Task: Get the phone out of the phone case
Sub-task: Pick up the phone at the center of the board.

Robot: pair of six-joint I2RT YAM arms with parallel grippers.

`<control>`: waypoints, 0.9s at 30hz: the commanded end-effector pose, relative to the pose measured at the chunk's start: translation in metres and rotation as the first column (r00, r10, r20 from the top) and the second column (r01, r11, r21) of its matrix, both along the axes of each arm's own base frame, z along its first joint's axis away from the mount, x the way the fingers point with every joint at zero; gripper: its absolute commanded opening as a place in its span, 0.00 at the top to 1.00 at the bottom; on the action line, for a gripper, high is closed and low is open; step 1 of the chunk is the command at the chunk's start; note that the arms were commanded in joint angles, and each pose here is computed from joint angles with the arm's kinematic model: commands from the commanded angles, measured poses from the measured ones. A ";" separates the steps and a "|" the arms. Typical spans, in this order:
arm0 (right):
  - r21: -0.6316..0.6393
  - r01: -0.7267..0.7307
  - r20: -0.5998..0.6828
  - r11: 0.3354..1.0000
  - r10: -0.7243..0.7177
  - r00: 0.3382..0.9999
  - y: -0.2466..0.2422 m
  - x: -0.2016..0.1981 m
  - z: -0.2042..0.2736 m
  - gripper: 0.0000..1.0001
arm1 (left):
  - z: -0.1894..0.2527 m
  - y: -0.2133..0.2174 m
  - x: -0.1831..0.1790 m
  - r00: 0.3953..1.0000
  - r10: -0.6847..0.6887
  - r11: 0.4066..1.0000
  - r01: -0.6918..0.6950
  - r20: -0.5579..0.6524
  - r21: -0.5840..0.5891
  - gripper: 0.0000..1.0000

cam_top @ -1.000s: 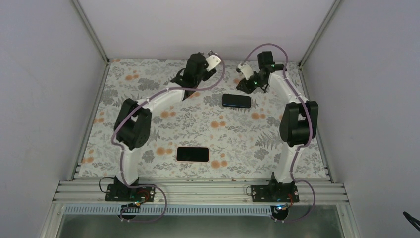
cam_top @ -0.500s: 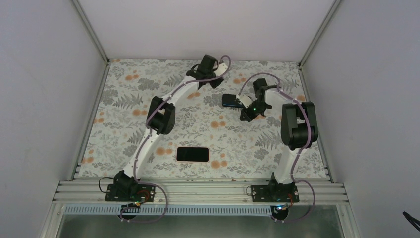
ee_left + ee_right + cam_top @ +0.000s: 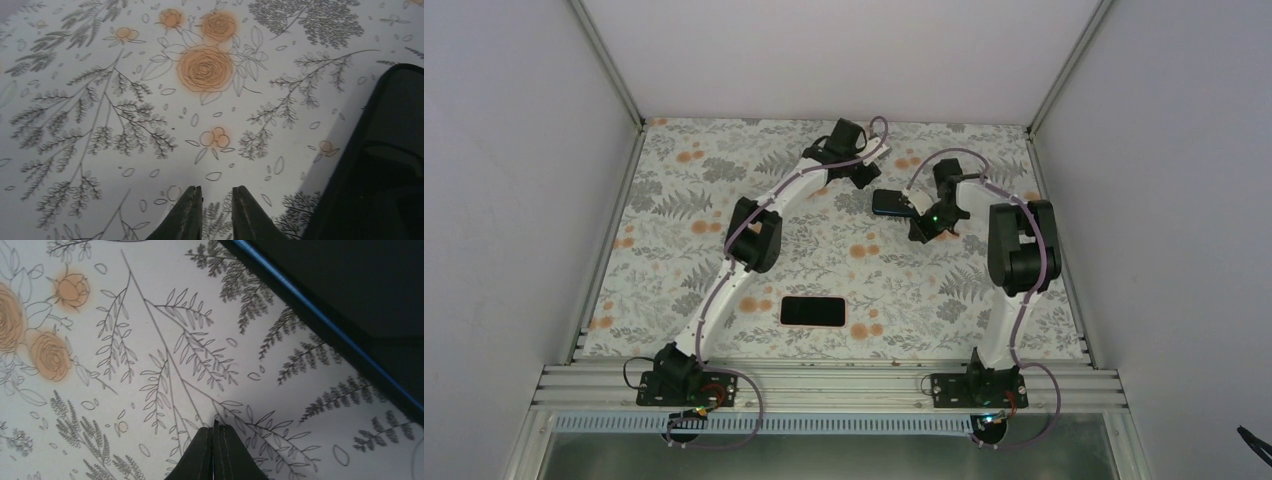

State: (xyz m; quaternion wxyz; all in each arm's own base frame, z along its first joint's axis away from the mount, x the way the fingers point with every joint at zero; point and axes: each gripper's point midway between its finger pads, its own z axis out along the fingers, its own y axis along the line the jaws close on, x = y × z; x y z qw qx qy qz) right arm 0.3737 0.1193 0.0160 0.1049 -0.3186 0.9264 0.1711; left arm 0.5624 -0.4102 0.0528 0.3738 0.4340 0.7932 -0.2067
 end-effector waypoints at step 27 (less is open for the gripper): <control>-0.136 0.121 0.112 0.983 -0.106 0.988 -0.038 0.072 -0.005 0.96 | -0.064 -0.015 -0.099 0.942 -0.164 0.967 0.212 -0.293 0.139 0.80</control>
